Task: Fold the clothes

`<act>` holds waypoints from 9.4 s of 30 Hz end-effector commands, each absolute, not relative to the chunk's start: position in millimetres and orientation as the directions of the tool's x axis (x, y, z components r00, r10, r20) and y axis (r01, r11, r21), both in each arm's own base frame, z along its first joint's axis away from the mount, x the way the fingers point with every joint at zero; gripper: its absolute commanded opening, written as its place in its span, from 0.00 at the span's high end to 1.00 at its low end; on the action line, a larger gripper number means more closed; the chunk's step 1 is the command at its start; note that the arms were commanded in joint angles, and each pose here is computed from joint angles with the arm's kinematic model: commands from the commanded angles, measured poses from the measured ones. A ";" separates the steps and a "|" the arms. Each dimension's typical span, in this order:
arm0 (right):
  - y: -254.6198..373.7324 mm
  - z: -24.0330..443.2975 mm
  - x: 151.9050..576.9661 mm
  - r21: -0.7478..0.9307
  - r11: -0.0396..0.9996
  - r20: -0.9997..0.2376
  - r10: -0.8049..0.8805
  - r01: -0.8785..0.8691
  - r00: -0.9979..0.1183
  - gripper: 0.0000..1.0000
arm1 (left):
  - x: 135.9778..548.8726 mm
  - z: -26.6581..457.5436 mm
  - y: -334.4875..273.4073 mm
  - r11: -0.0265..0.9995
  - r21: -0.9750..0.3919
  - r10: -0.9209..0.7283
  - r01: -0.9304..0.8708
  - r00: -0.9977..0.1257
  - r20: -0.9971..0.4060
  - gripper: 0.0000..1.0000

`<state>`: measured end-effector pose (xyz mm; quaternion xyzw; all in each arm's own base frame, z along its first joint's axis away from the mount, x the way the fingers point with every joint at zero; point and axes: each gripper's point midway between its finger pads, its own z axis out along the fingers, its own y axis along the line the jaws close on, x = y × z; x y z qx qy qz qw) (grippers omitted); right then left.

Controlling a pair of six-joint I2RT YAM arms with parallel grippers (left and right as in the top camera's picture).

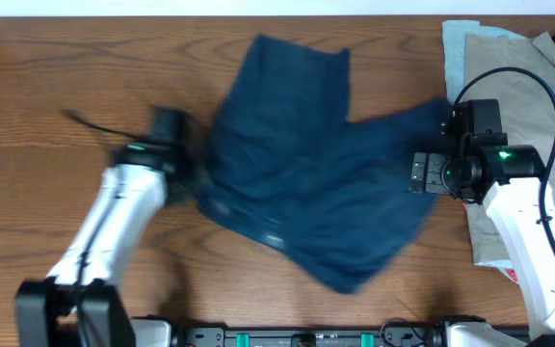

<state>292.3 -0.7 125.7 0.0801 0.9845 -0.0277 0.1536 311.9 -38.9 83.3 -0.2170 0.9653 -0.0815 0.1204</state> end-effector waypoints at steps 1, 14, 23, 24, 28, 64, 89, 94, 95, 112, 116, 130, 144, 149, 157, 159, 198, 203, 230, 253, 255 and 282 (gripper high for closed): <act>10.2 130.1 294.0 0.051 0.985 -0.307 0.173 0.165 -0.936 0.01 | 354.2 140.7 23.1 0.853 -0.222 -0.521 -0.472 -0.754 -0.399 0.94; 22.2 125.8 290.9 0.105 0.984 -0.273 0.168 0.144 -0.947 0.01 | 264.5 119.0 -23.1 0.803 -0.270 -0.534 -0.531 -0.843 0.069 0.02; 28.0 106.3 288.1 0.131 0.982 -0.240 0.167 0.138 -0.956 0.01 | 181.6 59.8 -91.5 0.802 -0.204 -0.468 -0.562 -0.802 0.370 0.02; 28.3 105.1 288.3 0.132 0.982 -0.241 0.166 0.137 -0.956 0.01 | 174.7 53.7 -97.1 0.798 -0.198 -0.470 -0.570 -0.793 0.389 0.02; 29.1 103.0 288.7 0.132 0.982 -0.245 0.164 0.134 -0.956 0.01 | 153.5 27.5 -110.1 0.777 -0.145 -0.514 -0.613 -0.750 0.417 0.02; 98.7 16.0 260.5 0.425 0.886 -0.188 0.285 0.184 -0.940 0.26 | 156.6 1.8 -32.2 0.706 -0.025 -0.672 -0.708 -0.680 0.295 0.89; 62.9 23.9 306.2 0.312 0.914 -0.300 0.352 0.257 -0.887 0.99 | 140.9 18.2 -69.3 0.661 -0.116 -0.615 -0.741 -0.624 0.482 0.37; 61.7 32.5 314.8 0.318 0.913 -0.318 0.355 0.254 -0.879 0.99 | 133.8 23.1 -83.2 0.676 -0.127 -0.576 -0.726 -0.628 0.524 0.33; 61.7 32.2 314.3 0.318 0.913 -0.316 0.355 0.255 -0.880 0.99 | 133.1 24.0 -86.5 0.669 -0.125 -0.578 -0.733 -0.618 0.533 0.33; 60.9 28.3 305.6 0.303 0.915 -0.283 0.353 0.266 -0.892 0.99 | 117.2 -14.2 -86.9 0.567 0.077 -0.772 -0.820 -0.496 0.399 0.33; 60.4 27.4 303.5 0.297 0.918 -0.278 0.346 0.263 -0.896 0.99 | 120.8 -18.5 -73.9 0.574 0.102 -0.791 -0.813 -0.517 0.328 0.35; 49.7 24.8 301.6 0.238 0.931 -0.292 0.340 0.276 -0.894 0.99 | 142.8 -13.0 -49.9 0.585 0.118 -0.809 -0.803 -0.565 0.162 0.58; 29.5 30.4 300.7 0.200 0.927 -0.285 0.364 0.317 -0.887 0.99 | 156.8 6.6 -58.5 0.720 -0.002 -0.685 -0.694 -0.711 0.159 0.94; 6.4 67.0 306.4 0.173 0.917 -0.291 0.397 0.360 -0.871 0.99 | 188.2 43.1 -86.8 0.822 -0.217 -0.511 -0.527 -0.850 0.130 0.94; -32.7 135.2 290.2 0.178 0.862 -0.305 0.507 0.475 -0.806 0.99 | 189.9 84.0 -135.4 0.860 -0.350 -0.355 -0.371 -0.928 0.113 0.94; -38.1 147.4 279.2 0.174 0.859 -0.310 0.511 0.481 -0.802 0.99 | 178.7 87.9 -148.7 0.867 -0.366 -0.311 -0.337 -0.941 0.131 0.94; 47.9 221.1 425.8 0.194 0.980 -0.709 0.115 -0.035 -0.696 0.99 | 258.3 140.0 -36.6 0.740 -0.249 -0.645 -0.625 -0.555 -0.525 0.94; 65.2 227.0 459.9 0.196 0.976 -0.784 0.101 -0.090 -0.613 0.99 | 287.9 132.3 -21.4 0.666 -0.303 -0.717 -0.682 -0.473 -0.512 0.94; 121.6 100.2 511.4 0.195 0.967 -0.718 0.026 -0.165 -0.695 0.01 | 359.7 72.4 -8.8 0.661 -0.423 -0.750 -0.620 -0.558 -0.354 0.02; 44.5 0.2 408.8 -0.151 0.989 -0.249 -0.045 -0.007 -0.967 0.62 | 323.8 11.7 -18.5 0.661 -0.283 -0.747 -0.695 -0.646 -0.159 0.02; 33.8 0.1 403.8 -0.183 0.983 -0.234 -0.011 0.032 -0.972 0.60 | 323.8 11.7 -18.5 0.661 -0.283 -0.747 -0.695 -0.646 -0.159 0.02; 51.4 66.7 423.7 -0.073 0.997 -0.387 -0.040 -0.013 -0.921 0.44 | 326.0 -23.5 -58.2 0.785 -0.386 -0.541 -0.484 -0.840 -0.048 0.94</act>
